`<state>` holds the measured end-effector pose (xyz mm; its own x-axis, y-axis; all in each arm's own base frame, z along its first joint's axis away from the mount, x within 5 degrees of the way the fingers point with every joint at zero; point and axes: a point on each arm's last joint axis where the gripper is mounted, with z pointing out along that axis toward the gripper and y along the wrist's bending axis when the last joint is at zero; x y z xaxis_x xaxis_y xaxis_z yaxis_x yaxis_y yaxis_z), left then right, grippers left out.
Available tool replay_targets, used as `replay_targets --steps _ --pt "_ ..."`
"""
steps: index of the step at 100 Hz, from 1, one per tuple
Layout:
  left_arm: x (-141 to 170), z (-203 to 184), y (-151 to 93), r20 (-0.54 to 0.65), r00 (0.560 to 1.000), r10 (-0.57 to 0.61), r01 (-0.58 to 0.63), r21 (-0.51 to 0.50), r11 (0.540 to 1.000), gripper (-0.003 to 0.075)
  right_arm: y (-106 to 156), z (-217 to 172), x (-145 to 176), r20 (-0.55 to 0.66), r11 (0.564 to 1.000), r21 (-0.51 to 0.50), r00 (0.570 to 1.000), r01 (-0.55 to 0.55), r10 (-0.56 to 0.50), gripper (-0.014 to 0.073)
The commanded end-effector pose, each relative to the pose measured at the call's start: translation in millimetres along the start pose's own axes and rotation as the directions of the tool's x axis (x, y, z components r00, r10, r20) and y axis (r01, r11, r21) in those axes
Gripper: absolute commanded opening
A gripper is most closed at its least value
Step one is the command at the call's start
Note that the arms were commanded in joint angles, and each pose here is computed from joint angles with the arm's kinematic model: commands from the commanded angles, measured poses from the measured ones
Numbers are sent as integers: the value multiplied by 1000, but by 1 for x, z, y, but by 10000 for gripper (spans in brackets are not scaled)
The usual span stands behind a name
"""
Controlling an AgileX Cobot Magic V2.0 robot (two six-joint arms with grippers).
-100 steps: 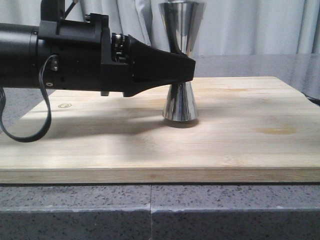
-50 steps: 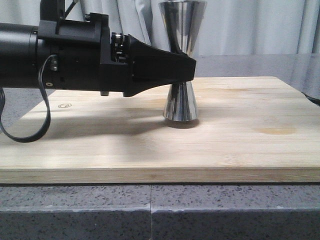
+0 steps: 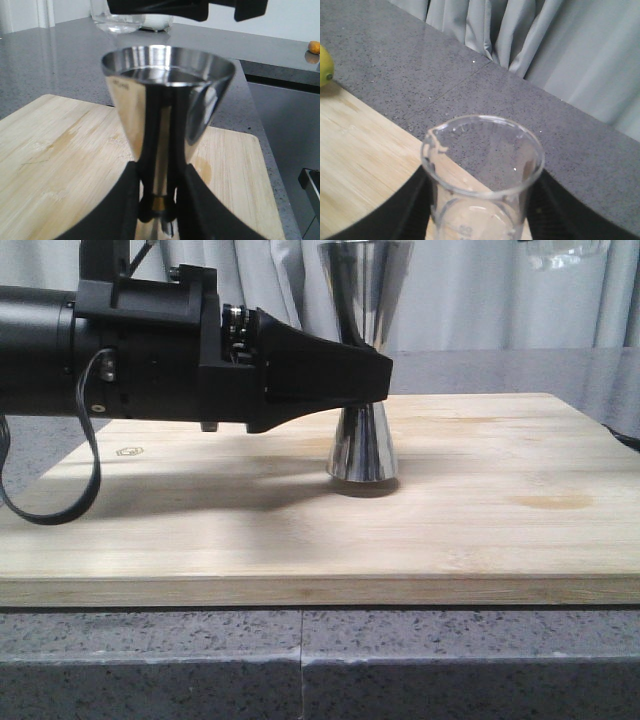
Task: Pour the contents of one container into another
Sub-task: 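Tilt the beaker upright and carry it away from the jigger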
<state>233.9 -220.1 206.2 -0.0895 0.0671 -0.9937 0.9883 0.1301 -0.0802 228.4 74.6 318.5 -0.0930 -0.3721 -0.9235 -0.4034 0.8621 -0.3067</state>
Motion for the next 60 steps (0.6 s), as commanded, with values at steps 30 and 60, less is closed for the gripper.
replay_targets --steps 30,60 --pt "-30 -2 -4 137 990 30 -33 22 999 -19 1 24 20 144 988 -131 984 -85 104 132" --pt "-30 -2 -4 137 990 30 -33 22 999 -18 -13 47 40 215 978 -178 965 -111 149 132"
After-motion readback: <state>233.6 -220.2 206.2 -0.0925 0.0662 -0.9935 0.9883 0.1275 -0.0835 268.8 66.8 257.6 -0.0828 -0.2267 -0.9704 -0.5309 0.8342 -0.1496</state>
